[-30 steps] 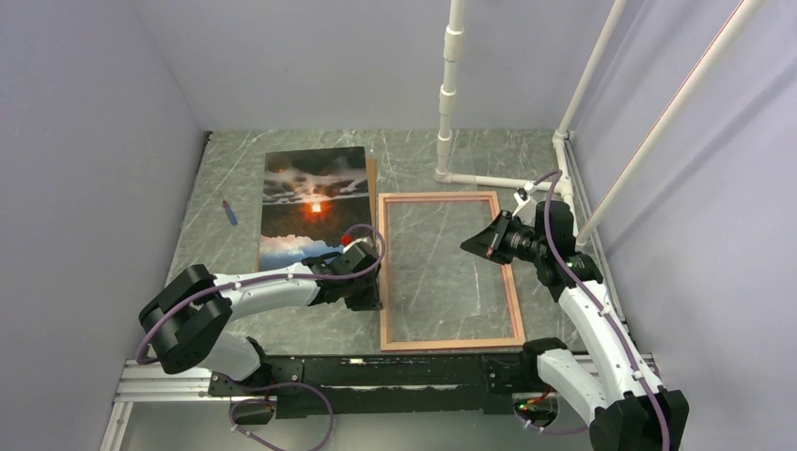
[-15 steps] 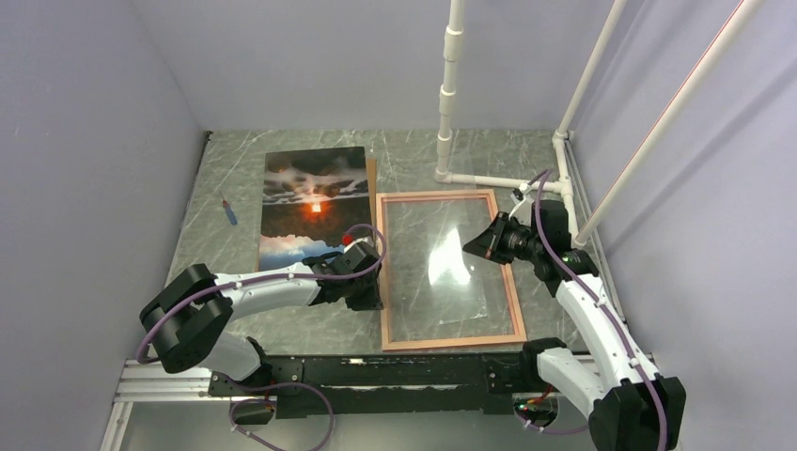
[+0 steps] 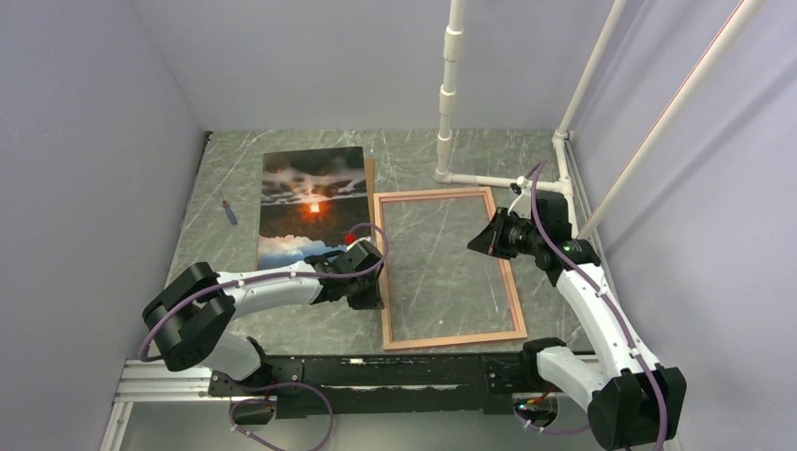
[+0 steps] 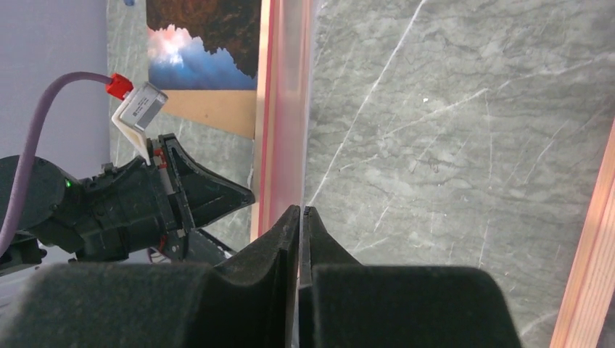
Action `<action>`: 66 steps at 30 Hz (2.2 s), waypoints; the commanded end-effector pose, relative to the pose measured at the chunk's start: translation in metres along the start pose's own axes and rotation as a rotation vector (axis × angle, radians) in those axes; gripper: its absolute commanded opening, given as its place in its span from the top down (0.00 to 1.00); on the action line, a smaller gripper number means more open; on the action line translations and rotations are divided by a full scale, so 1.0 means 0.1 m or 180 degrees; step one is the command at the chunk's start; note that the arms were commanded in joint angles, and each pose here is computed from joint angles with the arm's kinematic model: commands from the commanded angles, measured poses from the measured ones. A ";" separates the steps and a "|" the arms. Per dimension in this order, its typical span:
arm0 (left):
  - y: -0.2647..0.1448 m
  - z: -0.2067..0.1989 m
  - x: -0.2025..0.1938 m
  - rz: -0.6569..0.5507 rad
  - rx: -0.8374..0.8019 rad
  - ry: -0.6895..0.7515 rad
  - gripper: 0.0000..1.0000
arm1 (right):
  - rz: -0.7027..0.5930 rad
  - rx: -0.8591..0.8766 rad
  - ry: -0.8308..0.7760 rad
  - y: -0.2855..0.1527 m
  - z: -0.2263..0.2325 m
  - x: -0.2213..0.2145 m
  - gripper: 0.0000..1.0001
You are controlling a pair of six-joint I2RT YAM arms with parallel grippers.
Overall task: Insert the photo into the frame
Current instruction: Place the photo frame item in the photo frame.
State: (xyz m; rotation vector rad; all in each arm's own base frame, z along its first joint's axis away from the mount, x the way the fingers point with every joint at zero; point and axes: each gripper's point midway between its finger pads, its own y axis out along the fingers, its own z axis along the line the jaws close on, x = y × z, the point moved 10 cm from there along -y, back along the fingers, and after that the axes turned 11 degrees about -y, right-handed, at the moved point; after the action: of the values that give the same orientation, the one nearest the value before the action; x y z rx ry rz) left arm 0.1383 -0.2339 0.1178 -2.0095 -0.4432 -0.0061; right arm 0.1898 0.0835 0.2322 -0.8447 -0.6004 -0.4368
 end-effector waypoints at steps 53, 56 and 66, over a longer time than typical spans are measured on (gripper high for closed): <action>0.20 0.39 -0.08 -0.0041 0.0784 0.0235 0.93 | 0.0524 -0.1519 0.0323 0.22 -0.51 -0.31 0.00; 0.20 0.38 -0.07 -0.0050 0.0781 0.0238 0.94 | 0.0555 -0.1614 0.0349 0.22 -0.53 -0.29 0.00; 0.20 0.36 -0.07 -0.0052 0.0766 0.0253 0.93 | 0.0384 -0.1616 0.0332 0.16 -0.48 -0.23 0.00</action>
State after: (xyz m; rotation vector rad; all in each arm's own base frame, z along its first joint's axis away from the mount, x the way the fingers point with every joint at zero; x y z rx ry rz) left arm 0.1387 -0.2371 0.1187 -1.9958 -0.4171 -0.0255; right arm 0.1909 0.0575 0.1635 -1.3324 -0.2924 -0.4514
